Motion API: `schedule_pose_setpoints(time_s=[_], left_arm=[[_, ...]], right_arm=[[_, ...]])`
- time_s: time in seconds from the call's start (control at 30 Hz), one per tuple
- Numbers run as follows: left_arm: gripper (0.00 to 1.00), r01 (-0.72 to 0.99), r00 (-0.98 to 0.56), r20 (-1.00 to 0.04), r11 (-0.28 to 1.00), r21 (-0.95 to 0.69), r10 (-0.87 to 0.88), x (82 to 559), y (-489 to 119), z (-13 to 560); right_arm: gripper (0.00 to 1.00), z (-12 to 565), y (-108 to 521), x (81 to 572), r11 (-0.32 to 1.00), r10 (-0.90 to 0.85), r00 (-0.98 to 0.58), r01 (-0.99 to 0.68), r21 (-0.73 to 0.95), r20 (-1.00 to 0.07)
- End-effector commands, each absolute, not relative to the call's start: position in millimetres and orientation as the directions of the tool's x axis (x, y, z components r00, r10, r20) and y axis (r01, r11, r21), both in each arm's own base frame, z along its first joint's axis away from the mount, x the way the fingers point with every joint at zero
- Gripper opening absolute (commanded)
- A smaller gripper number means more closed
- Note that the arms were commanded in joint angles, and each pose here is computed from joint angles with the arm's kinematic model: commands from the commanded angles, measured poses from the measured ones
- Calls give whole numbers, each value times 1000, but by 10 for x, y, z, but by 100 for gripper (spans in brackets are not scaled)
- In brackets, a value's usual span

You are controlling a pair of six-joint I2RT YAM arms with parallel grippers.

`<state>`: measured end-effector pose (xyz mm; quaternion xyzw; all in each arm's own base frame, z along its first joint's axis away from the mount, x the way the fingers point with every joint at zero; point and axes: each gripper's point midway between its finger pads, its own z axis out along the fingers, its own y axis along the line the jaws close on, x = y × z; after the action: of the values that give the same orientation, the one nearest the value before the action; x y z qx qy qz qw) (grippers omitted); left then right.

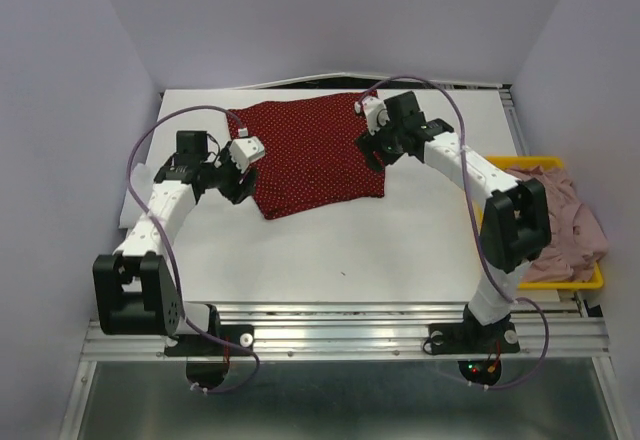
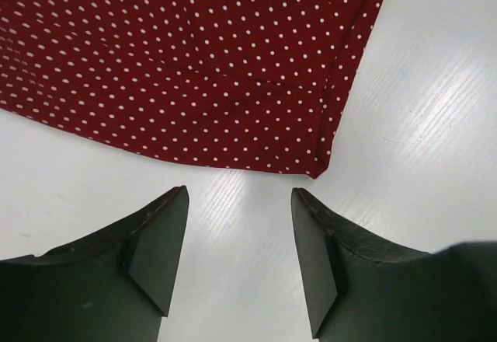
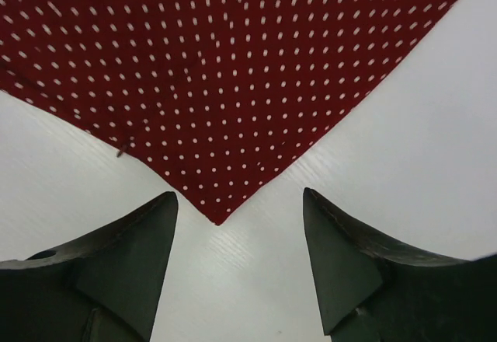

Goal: Fold and stack the skirts
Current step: Flatten the skirt out

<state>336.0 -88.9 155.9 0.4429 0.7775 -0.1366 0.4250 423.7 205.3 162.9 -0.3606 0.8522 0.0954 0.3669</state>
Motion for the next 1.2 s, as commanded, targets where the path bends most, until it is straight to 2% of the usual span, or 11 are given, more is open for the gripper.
schedule_pose_setpoints(time_s=[0.0, 0.1, 0.13, 0.17, 0.3, 0.47, 0.57, 0.6, 0.83, 1.03, 1.17], left_arm=[[66, 849, -275, -758, 519, 97, 591, 3369, -960, 1452], [70, 912, -174, -687, 379, 158, 705, 3219, -908, 1171], [74, 921, -137, -664, 342, 188, 735, 3203, -869, 1099], [75, 930, -64, -620, 272, 247, 782, 3212, -806, 1030], [79, 936, 33, -558, 170, 308, 829, 3257, -738, 854], [81, 926, 175, -507, 33, 375, 844, 3338, -790, 732], [81, 915, 216, -478, -6, 403, 851, 3363, -801, 647], [81, 913, 224, -471, -15, 408, 853, 3367, -798, 588], [81, 898, 258, -425, -54, 436, 868, 3388, -772, 331], [81, 892, 291, -433, -78, 445, 853, 3449, -953, 245], [77, 866, 337, -391, -119, 485, 857, 3480, -966, 213]], right_arm=[[70, 1251, 1924, 4241, 725, -579, -543, -684, -79, -609], [72, 1160, 1818, 4179, 617, -678, -392, -763, -192, -622], [73, 1152, 1742, 4175, 588, -701, -342, -774, -234, -626], [75, 1166, 1675, 4194, 512, -750, -237, -799, -316, -617], [78, 1209, 1373, 4209, 354, -779, 59, -780, -516, -624], [81, 1235, 1309, 4352, 140, -748, 386, -703, -697, -540], [80, 1059, 1458, 4280, 61, -690, 498, -683, -728, -525], [79, 1043, 1501, 4280, 11, -672, 558, -649, -760, -487], [77, 719, 1747, 4100, -112, -558, 724, -550, -828, -406], [72, 506, 1906, 3989, -180, -500, 776, -528, -830, -385], [67, 440, 1952, 4004, -193, -488, 790, -513, -837, -371]])
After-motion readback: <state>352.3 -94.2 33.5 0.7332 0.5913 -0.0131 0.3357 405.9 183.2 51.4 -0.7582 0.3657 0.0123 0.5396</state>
